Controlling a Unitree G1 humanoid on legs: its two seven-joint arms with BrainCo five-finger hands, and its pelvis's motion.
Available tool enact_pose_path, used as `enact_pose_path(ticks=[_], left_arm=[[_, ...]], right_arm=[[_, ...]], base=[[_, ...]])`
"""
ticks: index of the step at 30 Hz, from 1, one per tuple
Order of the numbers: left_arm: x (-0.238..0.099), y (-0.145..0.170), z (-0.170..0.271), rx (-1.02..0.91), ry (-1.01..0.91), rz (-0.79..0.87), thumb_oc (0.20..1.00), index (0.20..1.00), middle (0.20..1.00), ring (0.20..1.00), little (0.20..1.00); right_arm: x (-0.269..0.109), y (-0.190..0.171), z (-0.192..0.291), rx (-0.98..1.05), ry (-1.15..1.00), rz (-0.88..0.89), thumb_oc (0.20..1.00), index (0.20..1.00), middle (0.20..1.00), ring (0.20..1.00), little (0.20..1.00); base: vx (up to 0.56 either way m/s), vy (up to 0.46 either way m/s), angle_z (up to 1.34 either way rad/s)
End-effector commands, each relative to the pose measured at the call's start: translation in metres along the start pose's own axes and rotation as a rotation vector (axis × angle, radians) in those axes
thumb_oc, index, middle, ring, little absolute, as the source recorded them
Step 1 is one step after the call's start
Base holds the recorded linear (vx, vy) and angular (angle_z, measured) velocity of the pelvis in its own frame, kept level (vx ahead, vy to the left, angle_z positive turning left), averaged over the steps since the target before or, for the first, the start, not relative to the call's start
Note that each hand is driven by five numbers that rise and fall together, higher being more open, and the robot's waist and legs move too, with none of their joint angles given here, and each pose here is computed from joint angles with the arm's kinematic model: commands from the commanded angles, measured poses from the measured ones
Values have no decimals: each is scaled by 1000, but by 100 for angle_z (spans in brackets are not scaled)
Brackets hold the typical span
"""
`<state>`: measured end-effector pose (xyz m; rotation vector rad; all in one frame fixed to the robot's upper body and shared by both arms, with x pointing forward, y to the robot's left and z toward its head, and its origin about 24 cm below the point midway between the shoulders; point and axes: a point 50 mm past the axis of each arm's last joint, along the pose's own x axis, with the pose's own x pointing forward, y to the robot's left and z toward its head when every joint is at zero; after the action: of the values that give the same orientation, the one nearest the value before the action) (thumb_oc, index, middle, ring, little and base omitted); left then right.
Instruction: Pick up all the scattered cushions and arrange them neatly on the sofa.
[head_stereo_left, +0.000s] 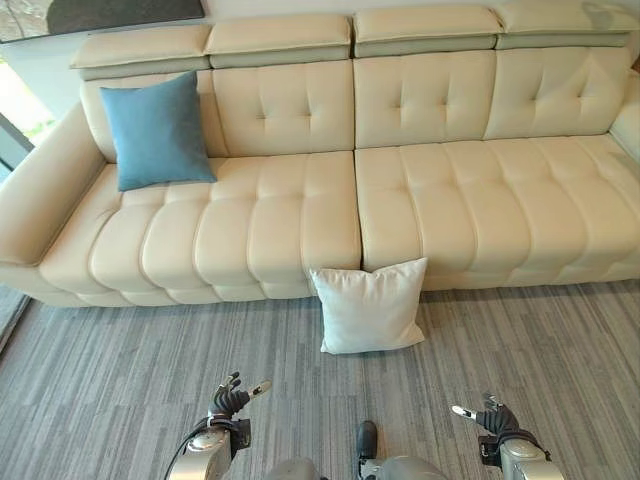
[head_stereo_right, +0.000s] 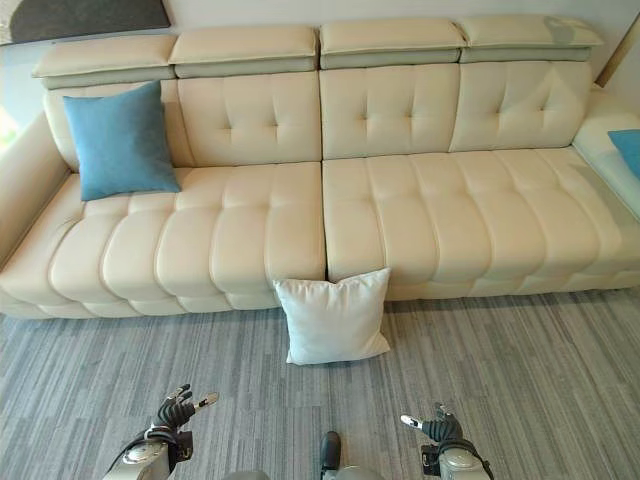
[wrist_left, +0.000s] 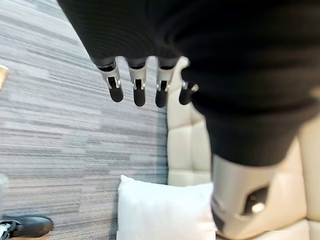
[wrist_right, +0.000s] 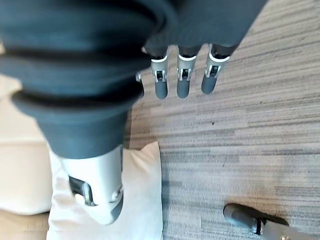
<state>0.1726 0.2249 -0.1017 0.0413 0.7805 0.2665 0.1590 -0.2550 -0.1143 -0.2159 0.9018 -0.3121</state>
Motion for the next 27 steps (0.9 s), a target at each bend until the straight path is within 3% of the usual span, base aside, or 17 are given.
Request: enact_pose_path(ticks=[1,7,11,19,27], left_arm=[[-1,5,7,34,-47,5,1000,1000,1000,1000,1000],[-4,6,-8,70,3,8,1000,1000,1000,1000,1000],[-6,14,-26,54,70,45,1000,1000,1000,1000,1000],[-2,23,-14,55,40,72,1000,1000,1000,1000,1000],[1,29,-3,110,4,77,1000,1000,1000,1000,1000]], right_arm=[[4,-18,16,-32,-51,-45,1000,1000,1000,1000,1000],[3,-15,13,-80,-50,-34,1000,1000,1000,1000,1000],[2,-4,11,-103,-45,8,1000,1000,1000,1000,1000],[4,8,18,-114,-59,35,1000,1000,1000,1000,1000],[1,10,3,-87,-3,33,1000,1000,1000,1000,1000]], base=[[137,-18,-19],[234,8,-7],[678,236,-56],[189,112,-37],[133,-95,1]])
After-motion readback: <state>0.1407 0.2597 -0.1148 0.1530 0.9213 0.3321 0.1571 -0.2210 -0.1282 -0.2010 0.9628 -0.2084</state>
